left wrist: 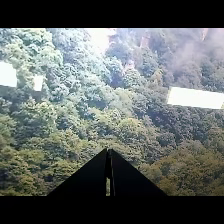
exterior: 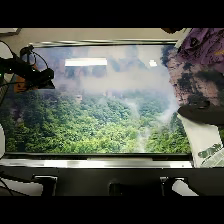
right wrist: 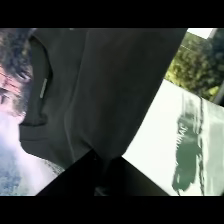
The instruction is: Fold the clothes and pants, and hang the long-sleeved shirts on hangers.
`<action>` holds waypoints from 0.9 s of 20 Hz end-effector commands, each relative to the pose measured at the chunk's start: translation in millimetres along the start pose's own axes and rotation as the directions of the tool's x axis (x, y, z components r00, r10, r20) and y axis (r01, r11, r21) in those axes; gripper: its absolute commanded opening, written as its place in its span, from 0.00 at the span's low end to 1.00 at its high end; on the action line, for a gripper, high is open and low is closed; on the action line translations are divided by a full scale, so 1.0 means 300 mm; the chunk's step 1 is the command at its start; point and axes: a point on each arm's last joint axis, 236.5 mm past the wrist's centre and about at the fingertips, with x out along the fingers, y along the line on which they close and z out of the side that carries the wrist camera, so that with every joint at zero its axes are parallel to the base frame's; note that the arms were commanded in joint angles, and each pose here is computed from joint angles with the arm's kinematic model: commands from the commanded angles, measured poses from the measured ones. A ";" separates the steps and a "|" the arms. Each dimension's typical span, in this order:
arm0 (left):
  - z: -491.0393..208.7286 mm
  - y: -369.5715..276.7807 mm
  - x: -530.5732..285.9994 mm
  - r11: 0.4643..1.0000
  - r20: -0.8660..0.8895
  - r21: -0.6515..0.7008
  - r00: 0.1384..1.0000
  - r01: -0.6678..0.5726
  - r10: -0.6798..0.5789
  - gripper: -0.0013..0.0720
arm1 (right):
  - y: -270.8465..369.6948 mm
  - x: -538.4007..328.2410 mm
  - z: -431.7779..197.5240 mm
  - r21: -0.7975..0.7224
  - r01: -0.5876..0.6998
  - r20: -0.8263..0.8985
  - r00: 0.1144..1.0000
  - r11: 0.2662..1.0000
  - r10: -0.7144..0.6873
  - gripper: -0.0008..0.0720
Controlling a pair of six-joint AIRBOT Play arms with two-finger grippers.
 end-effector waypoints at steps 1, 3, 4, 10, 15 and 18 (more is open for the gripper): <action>0.001 -0.001 0.002 1.000 0.000 0.013 1.000 0.000 0.000 0.04 | -0.118 0.024 -0.086 0.026 0.114 -0.039 0.993 0.993 -0.113 0.05; 0.000 -0.001 0.002 1.000 0.000 0.026 1.000 0.000 0.000 0.04 | -0.186 0.053 -0.137 0.036 0.164 -0.037 0.986 0.986 -0.163 0.05; 0.000 -0.001 0.001 1.000 0.000 0.026 1.000 0.000 0.000 0.04 | -0.218 0.069 -0.165 0.038 0.188 -0.040 0.982 0.981 -0.186 0.05; 0.001 0.000 0.002 1.000 0.000 0.026 1.000 0.000 0.000 0.04 | -0.358 0.193 -0.319 0.052 0.292 -0.081 0.954 0.955 -0.287 0.05; 0.000 -0.001 0.002 1.000 0.000 0.026 1.000 0.000 0.000 0.04 | -0.398 0.293 -0.401 0.061 0.316 -0.121 0.944 0.947 -0.307 0.05; 0.000 -0.001 0.002 1.000 0.000 0.026 1.000 0.000 0.000 0.04 | -0.438 0.325 -0.441 0.056 0.352 -0.139 0.929 0.934 -0.342 0.05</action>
